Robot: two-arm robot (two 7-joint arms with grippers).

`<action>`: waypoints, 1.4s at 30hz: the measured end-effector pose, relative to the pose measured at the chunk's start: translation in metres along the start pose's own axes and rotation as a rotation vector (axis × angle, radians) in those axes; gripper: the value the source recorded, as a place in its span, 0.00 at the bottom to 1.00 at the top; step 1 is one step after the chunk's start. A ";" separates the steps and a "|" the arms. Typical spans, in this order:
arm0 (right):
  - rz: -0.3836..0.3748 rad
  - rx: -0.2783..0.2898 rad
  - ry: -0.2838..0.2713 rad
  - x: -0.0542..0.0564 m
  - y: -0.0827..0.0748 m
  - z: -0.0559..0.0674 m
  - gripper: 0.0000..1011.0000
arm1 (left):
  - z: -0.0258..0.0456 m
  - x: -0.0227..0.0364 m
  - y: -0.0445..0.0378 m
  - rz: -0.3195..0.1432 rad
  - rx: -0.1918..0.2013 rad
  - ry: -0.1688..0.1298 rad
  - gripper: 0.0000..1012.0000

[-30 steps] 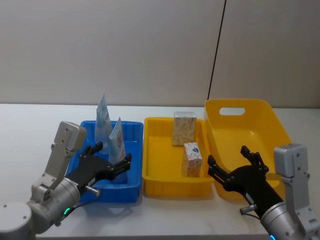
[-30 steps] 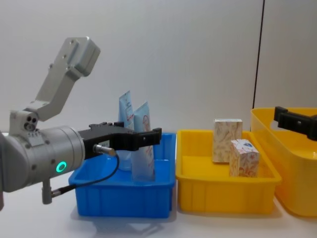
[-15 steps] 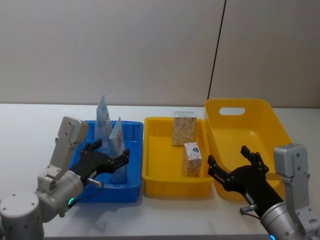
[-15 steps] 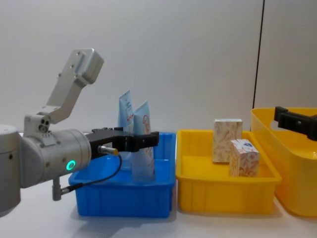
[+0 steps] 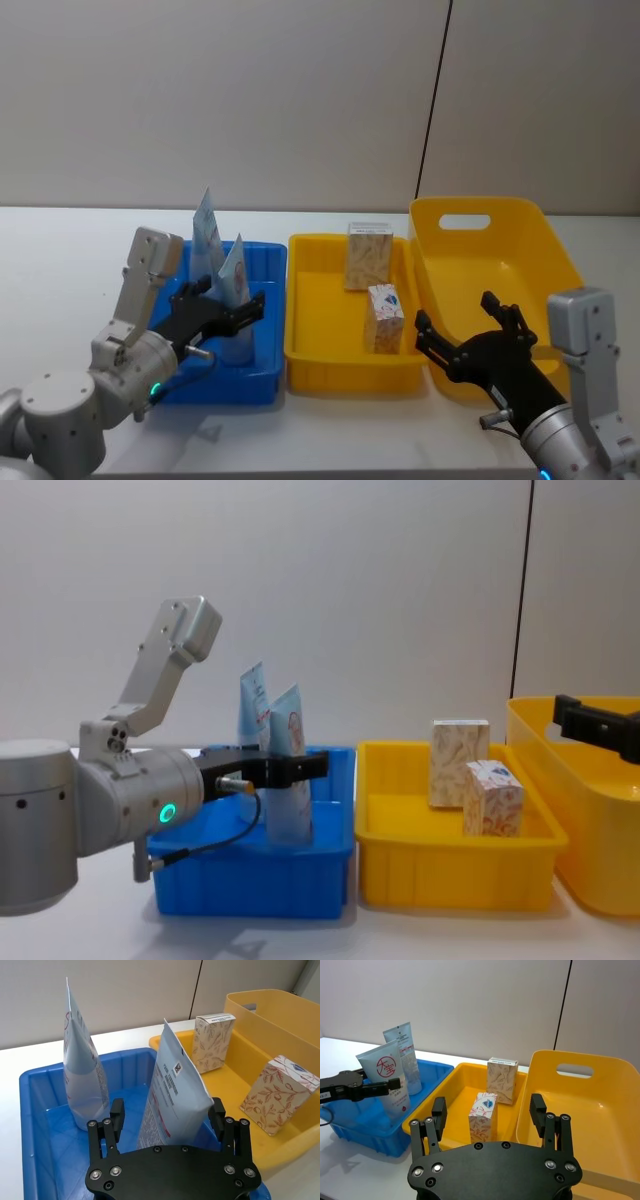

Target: Bimanual collaborative sorting of washing and personal care products

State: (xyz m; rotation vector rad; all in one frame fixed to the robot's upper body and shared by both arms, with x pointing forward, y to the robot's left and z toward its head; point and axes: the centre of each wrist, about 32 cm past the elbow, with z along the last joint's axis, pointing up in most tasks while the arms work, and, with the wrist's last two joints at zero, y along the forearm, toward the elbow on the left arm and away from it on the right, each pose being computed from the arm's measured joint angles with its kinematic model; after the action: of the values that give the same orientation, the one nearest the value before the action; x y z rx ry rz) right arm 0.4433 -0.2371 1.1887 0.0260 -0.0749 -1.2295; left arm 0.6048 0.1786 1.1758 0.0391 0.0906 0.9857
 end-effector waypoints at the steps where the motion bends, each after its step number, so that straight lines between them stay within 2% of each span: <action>1: 0.000 0.000 0.000 0.000 0.000 0.000 0.99 | -0.0003 0.0003 -0.0018 0.000 0.000 0.003 0.99; 5: 0.000 0.000 0.000 0.000 0.000 0.000 0.99 | -0.0011 0.0008 -0.0057 -0.001 0.001 0.009 0.95; 10: 0.000 0.000 0.000 0.000 0.000 0.000 0.99 | -0.0020 0.0017 -0.0092 -0.001 0.002 0.014 0.81; 13: 0.000 0.000 0.000 0.000 0.000 0.000 0.99 | -0.0021 0.0019 -0.0106 -0.001 0.003 0.016 0.76; 14: 0.000 0.000 0.000 0.000 0.000 0.000 0.99 | -0.0022 0.0019 -0.0110 -0.001 0.003 0.017 0.70; 16: 0.000 0.000 0.000 0.000 0.000 0.000 0.99 | -0.0024 0.0020 -0.0115 -0.001 0.003 0.018 0.67; 19: 0.000 0.000 0.000 0.000 0.000 0.000 0.99 | -0.0026 0.0021 -0.0127 -0.002 0.003 0.019 0.56; 20: 0.000 0.000 0.000 0.000 0.000 0.000 0.99 | -0.0027 0.0021 -0.0129 -0.002 0.003 0.020 0.50; 22: 0.000 0.000 0.000 0.000 0.000 0.000 0.99 | -0.0029 0.0022 -0.0132 -0.001 0.003 0.020 0.47; 25: 0.000 0.000 0.000 0.000 0.000 0.000 0.99 | -0.0029 0.0022 -0.0140 -0.002 0.004 0.021 0.34; 37: 0.000 0.000 0.000 0.000 0.000 0.000 0.99 | -0.0029 0.0027 -0.0145 -0.004 -0.002 0.022 0.26; 42: 0.000 0.000 0.000 0.000 0.000 0.000 0.99 | 0.0006 0.0037 -0.0138 -0.016 -0.036 0.013 0.26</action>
State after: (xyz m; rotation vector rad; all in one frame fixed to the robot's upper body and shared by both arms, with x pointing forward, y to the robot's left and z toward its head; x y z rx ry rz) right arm 0.4433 -0.2371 1.1887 0.0259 -0.0748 -1.2295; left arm 0.6183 0.1741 1.1751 -0.0010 0.0845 0.9719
